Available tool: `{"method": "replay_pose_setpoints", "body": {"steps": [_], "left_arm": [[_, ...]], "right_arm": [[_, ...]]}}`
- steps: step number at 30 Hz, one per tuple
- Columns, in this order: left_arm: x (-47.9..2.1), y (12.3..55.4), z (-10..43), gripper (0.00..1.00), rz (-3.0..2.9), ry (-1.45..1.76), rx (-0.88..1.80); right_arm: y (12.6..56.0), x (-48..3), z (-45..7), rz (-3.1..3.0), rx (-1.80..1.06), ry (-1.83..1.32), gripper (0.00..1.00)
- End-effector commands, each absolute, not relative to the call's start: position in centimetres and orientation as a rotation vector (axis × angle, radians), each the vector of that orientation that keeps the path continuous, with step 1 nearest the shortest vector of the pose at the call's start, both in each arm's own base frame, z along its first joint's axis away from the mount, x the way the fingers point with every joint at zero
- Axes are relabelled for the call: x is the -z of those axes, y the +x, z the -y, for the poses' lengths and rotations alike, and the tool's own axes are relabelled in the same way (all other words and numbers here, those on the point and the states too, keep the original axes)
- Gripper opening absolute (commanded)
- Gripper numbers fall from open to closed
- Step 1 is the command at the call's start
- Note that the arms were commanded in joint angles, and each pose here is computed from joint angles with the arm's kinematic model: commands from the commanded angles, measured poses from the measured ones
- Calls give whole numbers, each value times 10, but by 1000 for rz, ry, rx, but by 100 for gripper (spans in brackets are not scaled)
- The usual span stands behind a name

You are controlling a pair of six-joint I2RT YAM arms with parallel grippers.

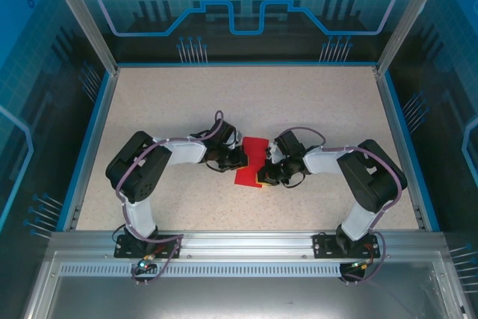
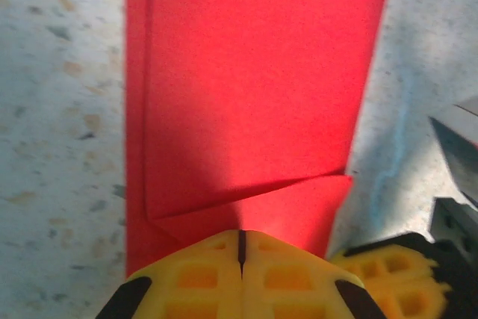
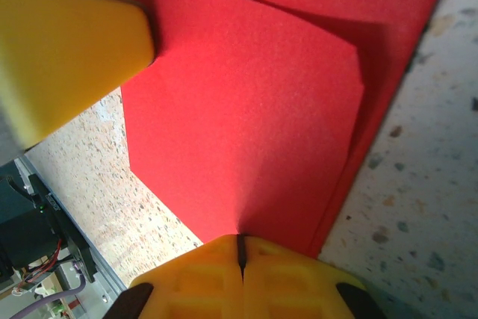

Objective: Fold a paper plane with a square sheet of paper (pick it up from the middle)
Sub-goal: Fold the triangle a second time at the center of the table.

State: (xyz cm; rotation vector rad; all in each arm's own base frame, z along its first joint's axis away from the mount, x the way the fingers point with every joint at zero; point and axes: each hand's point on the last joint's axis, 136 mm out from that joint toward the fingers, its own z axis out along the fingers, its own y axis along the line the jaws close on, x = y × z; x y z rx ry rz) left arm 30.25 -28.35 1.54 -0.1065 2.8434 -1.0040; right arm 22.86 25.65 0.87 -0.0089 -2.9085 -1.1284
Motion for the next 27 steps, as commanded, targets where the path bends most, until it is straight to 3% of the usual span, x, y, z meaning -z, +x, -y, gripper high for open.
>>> {"method": "replay_pose_setpoints", "body": {"steps": [1, 12, 27], "left_arm": [[1, 302, 271, 2, -2887, -126, 890], [6, 297, 268, 2, -2902, -134, 886], [4, 296, 269, 2, -2898, -139, 900]], "right_arm": [[218, 4, -243, 2926, 962, -49, 5], [245, -32, -276, 2975, 1078, 32, 7], [243, -2, -274, 2960, 929, -9, 7]]}}
